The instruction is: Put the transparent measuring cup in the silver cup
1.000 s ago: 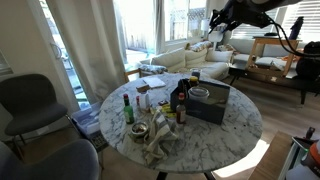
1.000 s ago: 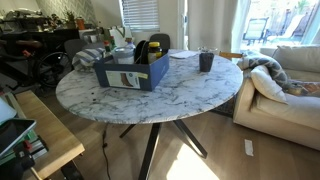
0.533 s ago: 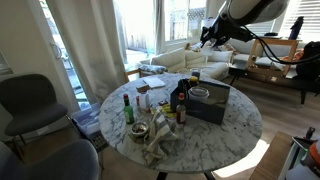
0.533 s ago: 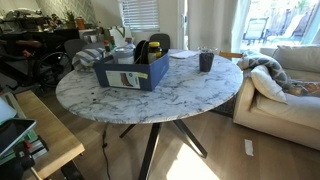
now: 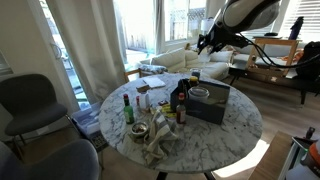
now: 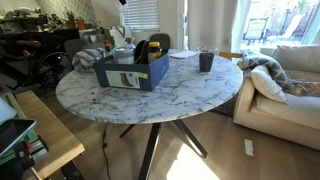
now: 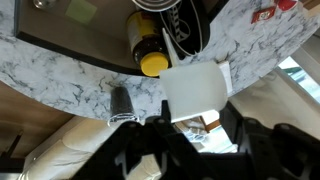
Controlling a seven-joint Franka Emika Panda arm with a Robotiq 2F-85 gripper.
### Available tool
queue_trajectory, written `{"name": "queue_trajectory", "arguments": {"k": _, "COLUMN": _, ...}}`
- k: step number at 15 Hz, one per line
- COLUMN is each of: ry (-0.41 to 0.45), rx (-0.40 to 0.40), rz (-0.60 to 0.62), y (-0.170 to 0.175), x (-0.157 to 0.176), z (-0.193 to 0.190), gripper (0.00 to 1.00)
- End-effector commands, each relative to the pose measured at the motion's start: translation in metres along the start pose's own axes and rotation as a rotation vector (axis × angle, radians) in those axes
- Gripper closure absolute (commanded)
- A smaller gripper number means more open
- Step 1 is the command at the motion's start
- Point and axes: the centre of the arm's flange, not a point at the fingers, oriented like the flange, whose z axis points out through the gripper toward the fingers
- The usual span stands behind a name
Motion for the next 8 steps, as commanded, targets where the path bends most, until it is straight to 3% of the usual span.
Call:
{"name": "queue_trajectory", "arguments": {"k": 1, "ry": -0.020, "rx": 0.009, "rz": 0.032, "y": 0.001, "x": -0.002, "z": 0.034, "gripper": 0.73}}
{"name": "queue_trajectory", "arguments": {"k": 5, "ry": -0.034, "rx": 0.024, "rz": 0.072, "y": 0.008, "x": -0.009, "z": 0.080, "gripper": 0.73}}
{"name": "queue_trajectory", "arguments": {"k": 8, "ry": -0.123, "rx": 0.030, "rz": 0.088, "y": 0.006, "x": -0.026, "z": 0.106, "gripper": 0.73}}
